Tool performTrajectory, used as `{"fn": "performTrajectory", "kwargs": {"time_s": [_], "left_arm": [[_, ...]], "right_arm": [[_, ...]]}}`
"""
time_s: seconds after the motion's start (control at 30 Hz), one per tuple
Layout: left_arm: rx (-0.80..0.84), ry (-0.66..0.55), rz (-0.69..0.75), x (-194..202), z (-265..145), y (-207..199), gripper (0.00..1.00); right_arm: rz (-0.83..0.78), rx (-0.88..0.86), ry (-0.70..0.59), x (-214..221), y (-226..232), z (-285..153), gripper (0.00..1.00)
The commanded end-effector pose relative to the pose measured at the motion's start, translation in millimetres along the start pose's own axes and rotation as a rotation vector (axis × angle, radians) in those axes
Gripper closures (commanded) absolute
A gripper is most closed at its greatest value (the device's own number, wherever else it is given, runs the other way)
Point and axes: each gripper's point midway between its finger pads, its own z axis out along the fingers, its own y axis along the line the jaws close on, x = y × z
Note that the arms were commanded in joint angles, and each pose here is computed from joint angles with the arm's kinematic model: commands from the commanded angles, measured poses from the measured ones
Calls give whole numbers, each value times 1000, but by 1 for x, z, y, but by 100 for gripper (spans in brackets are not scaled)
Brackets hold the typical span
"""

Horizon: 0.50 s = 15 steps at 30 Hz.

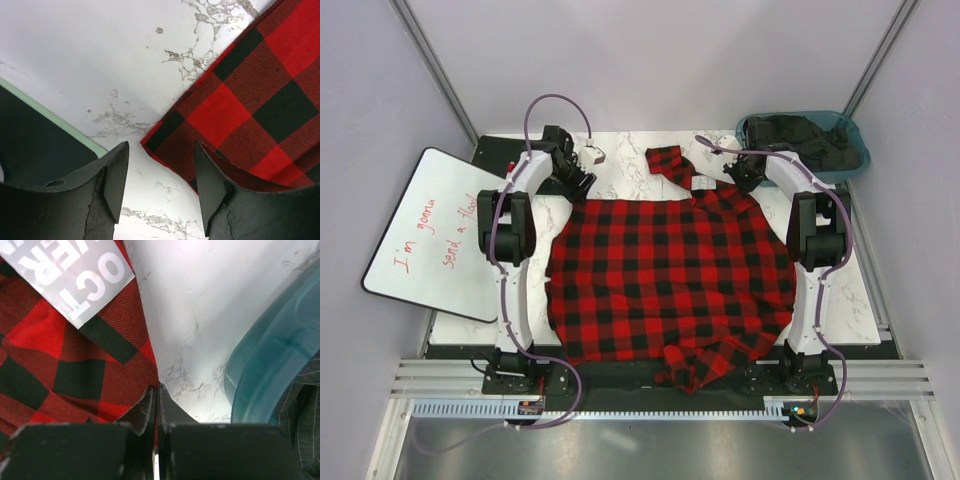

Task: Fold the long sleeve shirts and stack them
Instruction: Fold the shirt

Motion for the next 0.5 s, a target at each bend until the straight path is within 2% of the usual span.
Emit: {"fn": "performTrajectory", "kwargs": {"time_s": [0.0,0.23,0.47], "left_arm": [[-14,9,87,-4,5,7,39],[-15,15,101,-6,16,11,43],[-14,1,116,-11,15,12,44]], "right_arm": [[46,27,-46,-13,-13,-1,100],[92,-47,-67,-16,-6,-9,100],[149,-116,-76,-19,-2,-11,100]]}}
